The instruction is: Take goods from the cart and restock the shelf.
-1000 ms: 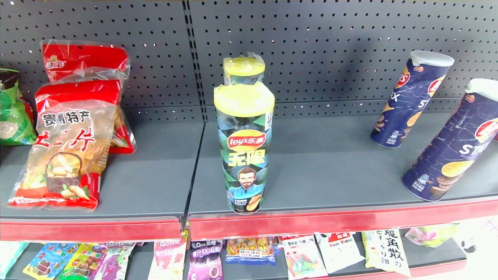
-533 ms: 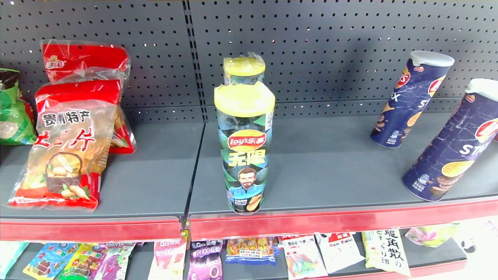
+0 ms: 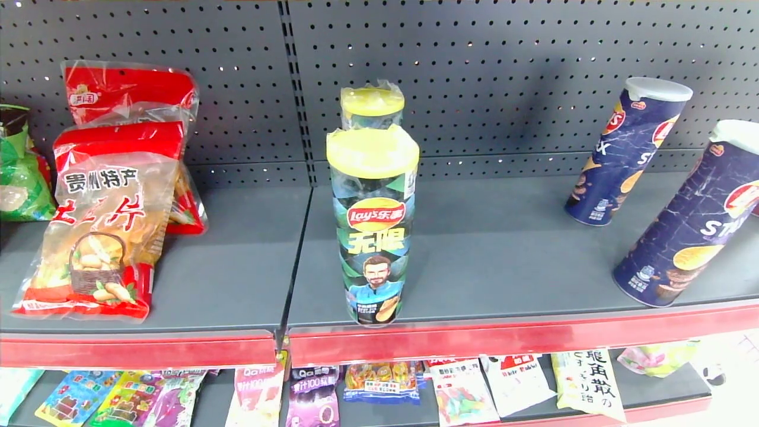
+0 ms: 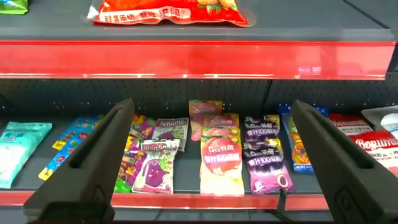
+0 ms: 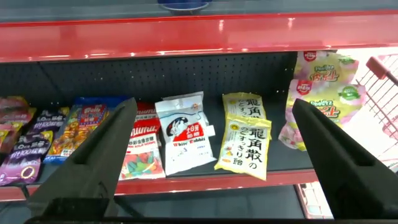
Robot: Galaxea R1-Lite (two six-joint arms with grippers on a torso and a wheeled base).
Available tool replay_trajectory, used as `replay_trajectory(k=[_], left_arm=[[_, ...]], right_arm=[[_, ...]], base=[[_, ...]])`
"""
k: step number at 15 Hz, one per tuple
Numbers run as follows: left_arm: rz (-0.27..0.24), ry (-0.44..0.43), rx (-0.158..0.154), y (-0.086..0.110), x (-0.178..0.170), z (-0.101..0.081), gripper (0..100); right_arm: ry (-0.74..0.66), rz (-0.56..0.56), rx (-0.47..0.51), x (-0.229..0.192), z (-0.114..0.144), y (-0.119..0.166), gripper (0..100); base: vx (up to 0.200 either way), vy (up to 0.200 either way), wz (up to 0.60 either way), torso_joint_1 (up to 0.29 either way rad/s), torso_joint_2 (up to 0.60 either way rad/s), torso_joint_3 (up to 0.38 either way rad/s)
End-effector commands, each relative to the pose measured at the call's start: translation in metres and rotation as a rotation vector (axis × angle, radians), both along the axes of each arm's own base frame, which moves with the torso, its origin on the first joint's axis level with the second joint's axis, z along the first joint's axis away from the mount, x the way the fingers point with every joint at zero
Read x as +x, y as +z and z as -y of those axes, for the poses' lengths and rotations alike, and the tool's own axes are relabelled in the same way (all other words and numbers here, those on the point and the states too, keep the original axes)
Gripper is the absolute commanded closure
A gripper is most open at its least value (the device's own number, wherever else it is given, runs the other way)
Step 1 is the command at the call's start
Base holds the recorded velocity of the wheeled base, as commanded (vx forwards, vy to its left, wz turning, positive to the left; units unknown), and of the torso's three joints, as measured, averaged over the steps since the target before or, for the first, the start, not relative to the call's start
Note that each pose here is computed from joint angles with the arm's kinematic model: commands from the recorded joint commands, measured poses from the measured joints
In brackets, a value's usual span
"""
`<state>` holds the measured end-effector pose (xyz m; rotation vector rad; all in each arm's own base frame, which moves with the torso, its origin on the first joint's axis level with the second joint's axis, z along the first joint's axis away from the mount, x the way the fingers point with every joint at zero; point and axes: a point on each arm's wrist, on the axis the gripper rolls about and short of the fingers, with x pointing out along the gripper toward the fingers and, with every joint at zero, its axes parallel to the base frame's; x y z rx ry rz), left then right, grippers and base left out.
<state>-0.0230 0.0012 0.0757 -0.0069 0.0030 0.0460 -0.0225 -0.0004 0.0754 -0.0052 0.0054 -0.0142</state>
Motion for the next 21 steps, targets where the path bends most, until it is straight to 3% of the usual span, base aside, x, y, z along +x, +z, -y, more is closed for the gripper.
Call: replay_trajectory(k=[1,3,7,21], left_arm=[[0.000,0.000,-0.001,-0.0003,0.0000,0.0000,0],[0.002,0.000,0.001,0.0001,-0.0001,0.0000,0],[0.000,0.000,0.001,0.0000,-0.0001,0.0000,0],[0.000,0.000,-0.001,-0.0003,0.0000,0.0000,0]], right_arm=[[0.000,0.002,-0.001,-0.0002,0.0000,0.0000,0],[0.000,0.002,-0.001,-0.0002,0.0000,0.0000,0],[0.000,0.002,-0.001,-0.0002,0.0000,0.0000,0],[0.000,0.002,-0.001,-0.0002,0.0000,0.0000,0]], base=[[-0.200,0.000,0.00,0.007,0.01,0.002],[-0.200,0.000,0.00,0.012,0.00,-0.002],[0.000,0.000,0.00,0.000,0.00,0.000],[0.000,-0.200,0.00,0.005,0.00,0.001]])
